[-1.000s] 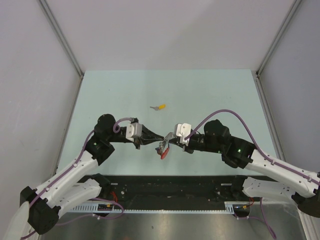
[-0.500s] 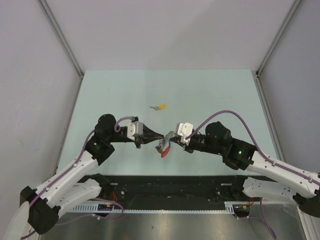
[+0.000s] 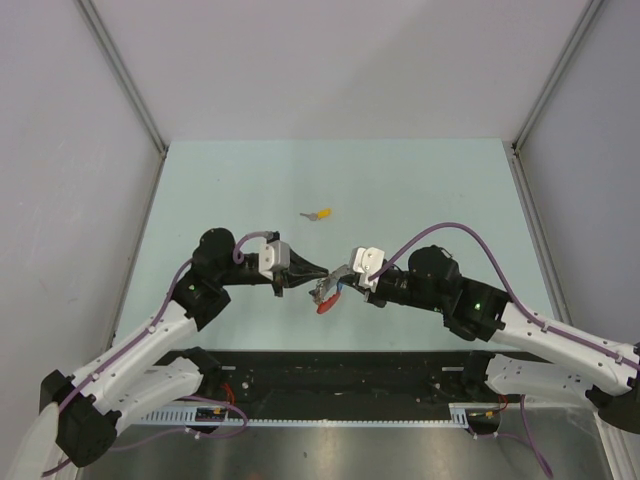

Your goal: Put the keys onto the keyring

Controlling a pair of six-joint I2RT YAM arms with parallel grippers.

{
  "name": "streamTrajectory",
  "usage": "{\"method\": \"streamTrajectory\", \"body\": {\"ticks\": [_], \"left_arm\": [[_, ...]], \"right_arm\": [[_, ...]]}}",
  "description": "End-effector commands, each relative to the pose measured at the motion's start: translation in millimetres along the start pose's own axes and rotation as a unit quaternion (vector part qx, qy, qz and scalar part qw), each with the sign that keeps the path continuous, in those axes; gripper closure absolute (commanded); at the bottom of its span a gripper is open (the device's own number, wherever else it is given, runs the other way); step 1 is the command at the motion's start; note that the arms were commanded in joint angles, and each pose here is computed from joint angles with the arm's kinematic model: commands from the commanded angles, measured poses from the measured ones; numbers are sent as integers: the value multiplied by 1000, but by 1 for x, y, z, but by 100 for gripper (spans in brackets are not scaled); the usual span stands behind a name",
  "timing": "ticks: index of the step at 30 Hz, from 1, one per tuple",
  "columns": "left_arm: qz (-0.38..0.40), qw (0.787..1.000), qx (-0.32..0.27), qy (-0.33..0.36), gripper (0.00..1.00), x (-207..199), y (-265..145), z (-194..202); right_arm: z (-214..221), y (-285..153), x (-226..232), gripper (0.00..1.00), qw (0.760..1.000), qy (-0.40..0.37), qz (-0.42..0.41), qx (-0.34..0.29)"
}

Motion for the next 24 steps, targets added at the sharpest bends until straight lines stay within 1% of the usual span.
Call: {"method": "streamTrajectory", "body": {"ticks": [1, 8, 9, 15, 21, 23, 24], "left_arm": [[12, 1000, -12, 4, 100, -5, 5, -14], [8, 1000, -11, 3, 100, -5, 6, -13], [5, 1000, -12, 4, 100, -6, 6, -14], [-11, 1000, -12, 4, 100, -5, 6, -14], [-39, 999, -15, 4, 100, -1, 3, -16], [-63, 998, -20, 9, 100, 2, 0, -18], [-71, 997, -24, 12, 100, 3, -1, -19]], "right_arm": [[-36, 3, -13, 100, 996, -12, 31, -84], [-34, 5, -13, 100, 996, 0, 33, -79], [-40, 4, -17, 100, 995, 1, 45, -93], [-41, 4, -22, 100, 993, 20, 72, -89], [-40, -1, -21, 100, 994, 18, 71, -86], [-40, -5, -20, 100, 994, 9, 68, -87], [-35, -8, -17, 100, 996, 10, 58, -71]]}}
Point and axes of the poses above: each gripper's point midway between its finger pads, its own y axis out along the fingers, its own x axis along the line the jaws close on, z = x × y, the point moved 6 cm from there along -y, back along the fingers, and after that the axes turned 10 degrees about -y, right-handed, at the moved point
